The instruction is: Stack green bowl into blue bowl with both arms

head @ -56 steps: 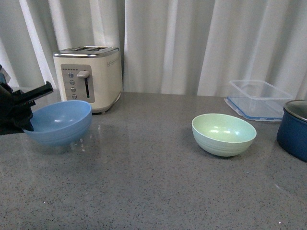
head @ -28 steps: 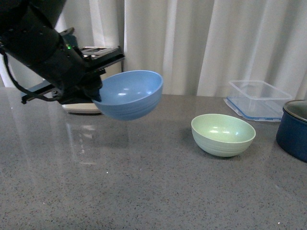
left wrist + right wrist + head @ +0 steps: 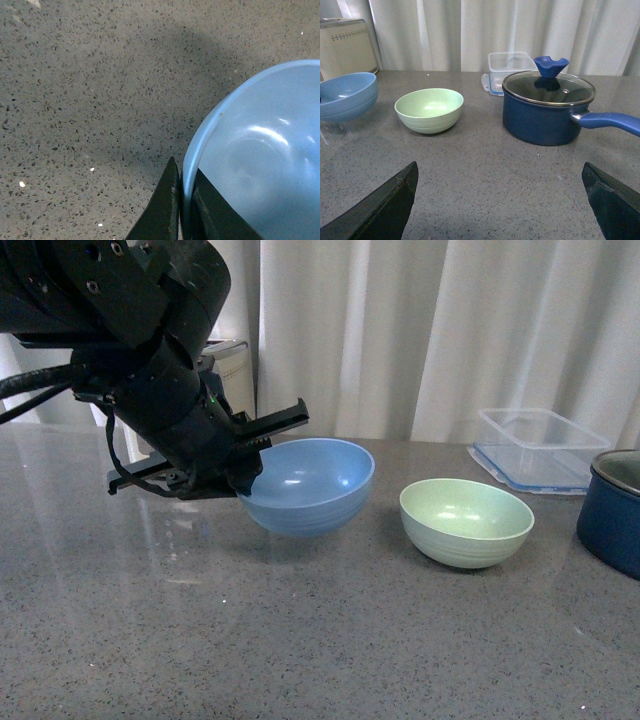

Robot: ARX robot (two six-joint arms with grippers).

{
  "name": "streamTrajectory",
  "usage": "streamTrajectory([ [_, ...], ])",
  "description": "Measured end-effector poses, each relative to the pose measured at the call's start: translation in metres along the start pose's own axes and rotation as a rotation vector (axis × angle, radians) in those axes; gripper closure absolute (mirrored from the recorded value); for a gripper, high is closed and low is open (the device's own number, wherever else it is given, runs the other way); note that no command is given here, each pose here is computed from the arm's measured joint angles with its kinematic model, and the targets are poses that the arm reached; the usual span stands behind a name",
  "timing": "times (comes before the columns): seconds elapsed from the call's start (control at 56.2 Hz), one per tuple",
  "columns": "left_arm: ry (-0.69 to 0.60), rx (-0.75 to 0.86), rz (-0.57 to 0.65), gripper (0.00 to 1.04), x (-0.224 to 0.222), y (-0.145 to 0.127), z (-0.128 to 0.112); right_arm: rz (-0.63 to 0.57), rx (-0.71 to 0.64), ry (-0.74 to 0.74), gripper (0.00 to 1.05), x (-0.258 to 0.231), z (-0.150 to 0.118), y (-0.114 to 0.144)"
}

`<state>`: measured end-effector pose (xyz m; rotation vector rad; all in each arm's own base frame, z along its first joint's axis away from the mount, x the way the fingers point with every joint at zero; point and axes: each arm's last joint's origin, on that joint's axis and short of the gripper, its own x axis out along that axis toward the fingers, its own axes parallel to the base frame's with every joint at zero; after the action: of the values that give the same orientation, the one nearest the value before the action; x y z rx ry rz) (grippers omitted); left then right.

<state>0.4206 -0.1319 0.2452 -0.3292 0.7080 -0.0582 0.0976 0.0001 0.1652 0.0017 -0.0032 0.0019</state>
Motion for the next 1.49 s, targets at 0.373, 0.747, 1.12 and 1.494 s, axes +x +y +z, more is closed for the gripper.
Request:
streamTrajectory([
  [0.373,0.052,0.016,0.033,1.01,0.024,-0.003,-0.013,0.000,0.000,0.000,0.10,0.000,0.000,0.000],
  [0.747,0.044,0.000,-0.030,0.64,0.021,-0.006,-0.010,0.000,0.000,0.000,0.10,0.000,0.000,0.000],
  [1.12,-0.175,0.003,-0.179,0.07,-0.063,0.001,0.010,0.000,0.000,0.000,0.10,0.000,0.000,0.000],
  [1.494,-0.700,0.226,0.021,0.44,-0.118,0.072,-0.053,0.000,0.000,0.000,0.10,0.000,0.000,0.000],
])
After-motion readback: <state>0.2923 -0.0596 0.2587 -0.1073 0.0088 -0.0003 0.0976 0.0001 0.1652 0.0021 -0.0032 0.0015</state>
